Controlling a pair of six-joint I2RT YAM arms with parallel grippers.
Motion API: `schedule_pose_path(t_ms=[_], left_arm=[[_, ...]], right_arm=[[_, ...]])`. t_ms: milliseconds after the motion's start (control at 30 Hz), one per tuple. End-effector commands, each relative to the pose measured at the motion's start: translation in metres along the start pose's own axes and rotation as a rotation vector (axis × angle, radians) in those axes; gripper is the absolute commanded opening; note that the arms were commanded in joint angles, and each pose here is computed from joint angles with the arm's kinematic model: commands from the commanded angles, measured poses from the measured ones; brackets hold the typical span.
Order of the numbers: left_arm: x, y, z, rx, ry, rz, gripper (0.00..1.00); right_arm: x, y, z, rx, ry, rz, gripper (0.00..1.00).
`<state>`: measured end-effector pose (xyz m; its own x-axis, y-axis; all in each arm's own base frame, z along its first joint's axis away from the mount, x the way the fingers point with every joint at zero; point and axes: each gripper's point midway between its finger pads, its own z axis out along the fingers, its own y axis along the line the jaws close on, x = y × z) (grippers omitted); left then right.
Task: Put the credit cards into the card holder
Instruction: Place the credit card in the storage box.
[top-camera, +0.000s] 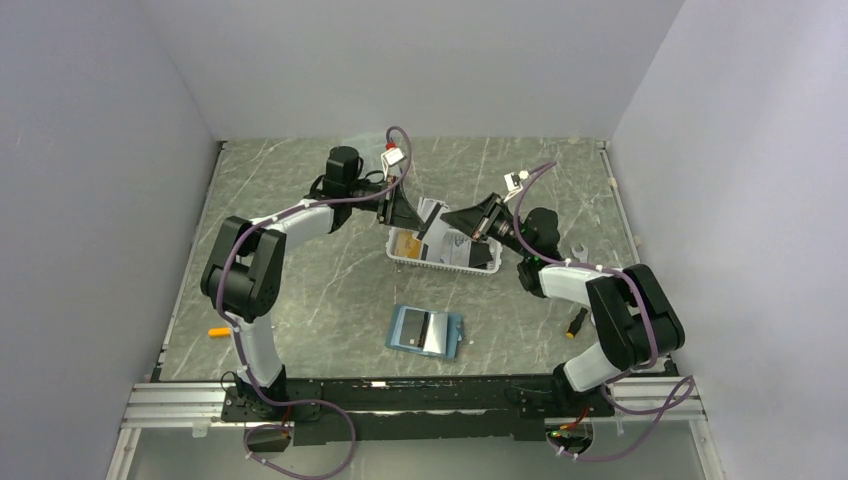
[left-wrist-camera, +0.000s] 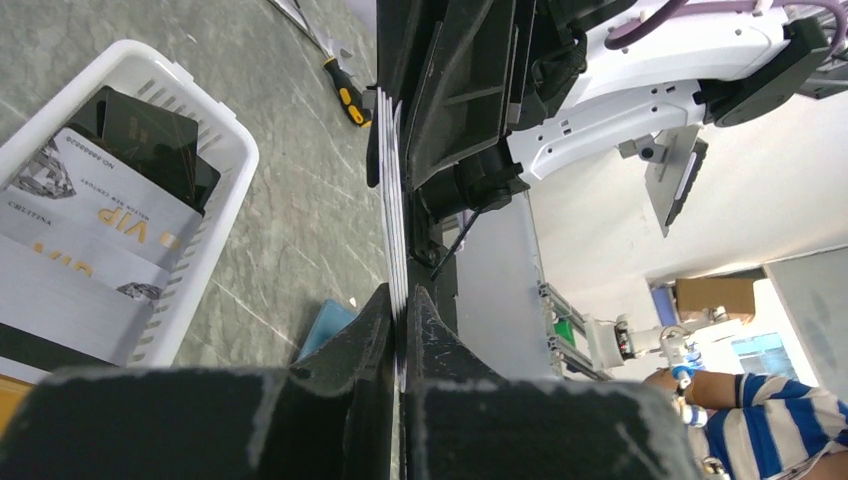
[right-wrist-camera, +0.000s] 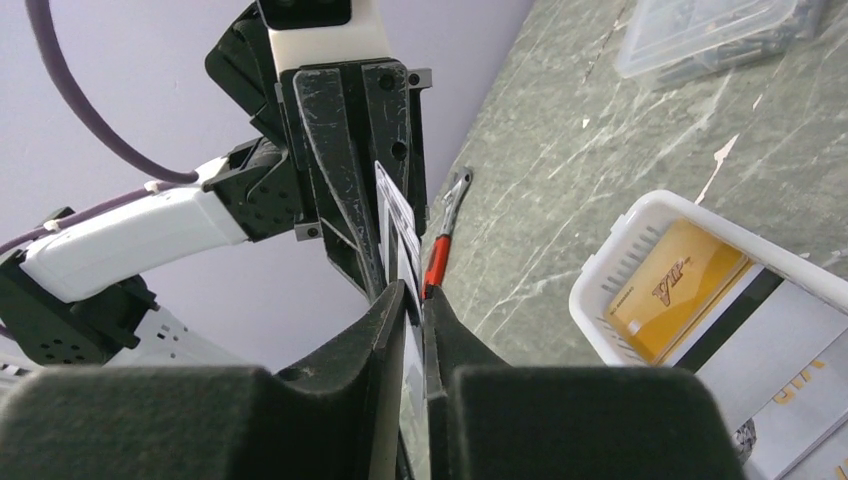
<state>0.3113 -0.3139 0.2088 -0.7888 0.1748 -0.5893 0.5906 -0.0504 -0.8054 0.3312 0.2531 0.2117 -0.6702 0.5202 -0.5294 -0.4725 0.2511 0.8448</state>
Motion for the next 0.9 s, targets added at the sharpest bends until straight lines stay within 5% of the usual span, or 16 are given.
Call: schedule_pose_path(t_ms=[0,600,867], left_arm=[[-0.011,-0.031,-0.001,0.053,-0.008,0.092,0.05],[-0.024,-0.016,-0.010,0.011,-0.094,0.049,0.05],[-0.020,-0.002,-0.010,-0.036,-0.098,0.028,0.04]], right_arm=[[0.005,-0.009,-0.006,0.025,-0.018,0.004,0.11],[0.025,-0.017,-0.026,0.067,-0.003,0.033,0.23],[0.024,-0.015,-0.029,0.063,-0.015,0.031,0.06]])
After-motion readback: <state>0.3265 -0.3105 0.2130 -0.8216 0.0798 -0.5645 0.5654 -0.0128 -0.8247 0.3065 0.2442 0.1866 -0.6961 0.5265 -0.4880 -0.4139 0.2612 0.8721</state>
